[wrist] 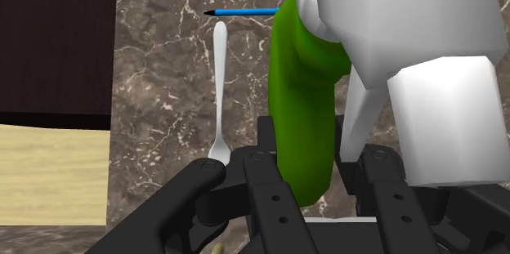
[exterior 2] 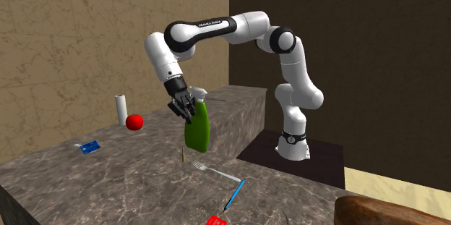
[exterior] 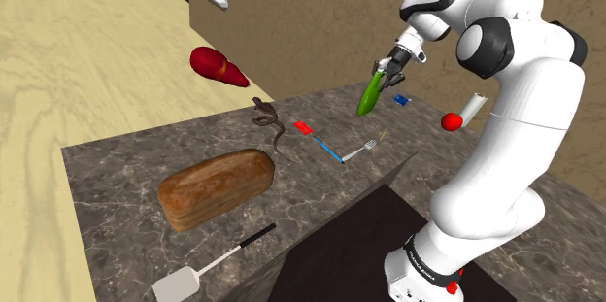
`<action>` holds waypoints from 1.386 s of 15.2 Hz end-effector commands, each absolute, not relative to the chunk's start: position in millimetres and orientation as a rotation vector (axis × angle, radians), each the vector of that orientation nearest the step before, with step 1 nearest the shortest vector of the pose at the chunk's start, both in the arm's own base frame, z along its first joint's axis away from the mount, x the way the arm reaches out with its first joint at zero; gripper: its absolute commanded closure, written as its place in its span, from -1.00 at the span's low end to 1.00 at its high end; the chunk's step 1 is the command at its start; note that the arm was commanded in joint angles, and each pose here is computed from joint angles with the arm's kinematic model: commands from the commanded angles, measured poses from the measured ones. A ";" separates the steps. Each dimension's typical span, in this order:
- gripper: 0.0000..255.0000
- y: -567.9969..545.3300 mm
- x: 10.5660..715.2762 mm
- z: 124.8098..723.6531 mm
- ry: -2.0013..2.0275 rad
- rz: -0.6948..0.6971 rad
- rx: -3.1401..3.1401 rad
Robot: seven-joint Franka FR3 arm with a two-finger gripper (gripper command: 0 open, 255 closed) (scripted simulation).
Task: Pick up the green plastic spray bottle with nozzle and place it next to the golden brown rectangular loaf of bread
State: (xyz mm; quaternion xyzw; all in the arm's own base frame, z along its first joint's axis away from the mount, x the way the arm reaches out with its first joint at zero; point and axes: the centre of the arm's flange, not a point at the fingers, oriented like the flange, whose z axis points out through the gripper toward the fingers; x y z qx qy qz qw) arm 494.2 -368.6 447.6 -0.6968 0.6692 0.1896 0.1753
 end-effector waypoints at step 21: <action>1.00 -367.6 494.5 564.6 1.896 0.537 -1.974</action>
